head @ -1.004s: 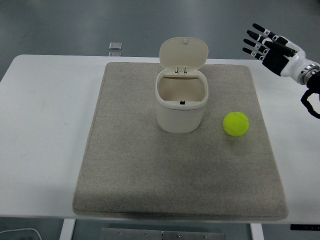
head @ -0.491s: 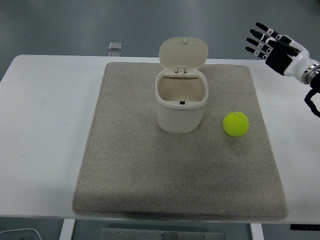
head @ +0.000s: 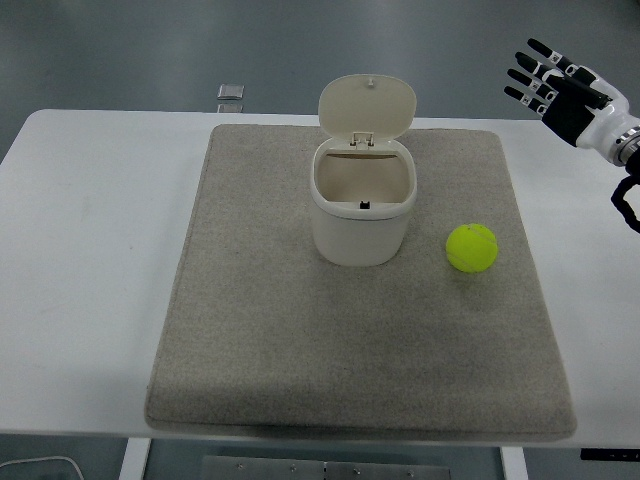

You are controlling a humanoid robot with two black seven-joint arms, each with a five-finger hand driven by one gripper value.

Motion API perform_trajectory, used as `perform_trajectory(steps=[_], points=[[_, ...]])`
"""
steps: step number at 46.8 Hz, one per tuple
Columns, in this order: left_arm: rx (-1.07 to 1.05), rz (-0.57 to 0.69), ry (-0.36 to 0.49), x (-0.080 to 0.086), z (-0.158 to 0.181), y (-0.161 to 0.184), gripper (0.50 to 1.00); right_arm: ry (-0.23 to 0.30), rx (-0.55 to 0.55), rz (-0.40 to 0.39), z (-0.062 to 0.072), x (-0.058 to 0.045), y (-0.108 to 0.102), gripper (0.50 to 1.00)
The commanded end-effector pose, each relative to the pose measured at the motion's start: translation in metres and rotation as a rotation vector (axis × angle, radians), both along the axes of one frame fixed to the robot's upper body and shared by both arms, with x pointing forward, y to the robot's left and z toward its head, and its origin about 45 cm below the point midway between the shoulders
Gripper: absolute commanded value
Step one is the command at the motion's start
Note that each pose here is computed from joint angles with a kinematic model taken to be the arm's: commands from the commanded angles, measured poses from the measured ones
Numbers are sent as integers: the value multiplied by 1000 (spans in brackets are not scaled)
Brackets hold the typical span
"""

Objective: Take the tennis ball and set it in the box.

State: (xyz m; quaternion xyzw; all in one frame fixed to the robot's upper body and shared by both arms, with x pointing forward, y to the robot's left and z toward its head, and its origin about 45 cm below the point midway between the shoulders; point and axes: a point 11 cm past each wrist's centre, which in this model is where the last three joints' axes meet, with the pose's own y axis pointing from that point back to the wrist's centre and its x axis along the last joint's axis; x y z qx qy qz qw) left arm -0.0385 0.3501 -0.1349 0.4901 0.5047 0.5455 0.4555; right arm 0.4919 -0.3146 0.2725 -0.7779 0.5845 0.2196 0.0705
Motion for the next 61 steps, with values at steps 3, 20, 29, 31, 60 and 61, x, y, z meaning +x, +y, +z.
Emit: perform_trajectory(steps=[3, 20, 29, 31, 60, 61], points=[[0, 0, 0, 0, 0, 0, 992, 5, -18, 4, -3, -1, -1, 917], [0, 0, 0, 0, 0, 0, 992, 1, -53, 22, -5, -2, 2, 917], [0, 0, 0, 0, 0, 0, 992, -11, -175, 78, -10, -5, 8, 917], [0, 0, 0, 0, 0, 0, 992, -20, -215, 89, -9, -6, 6, 917], [0, 0, 0, 0, 0, 0, 992, -201, -616, 254, 8, -19, -23, 917], [0, 0, 0, 0, 0, 0, 992, -212, -625, 264, 9, -21, -23, 917]])
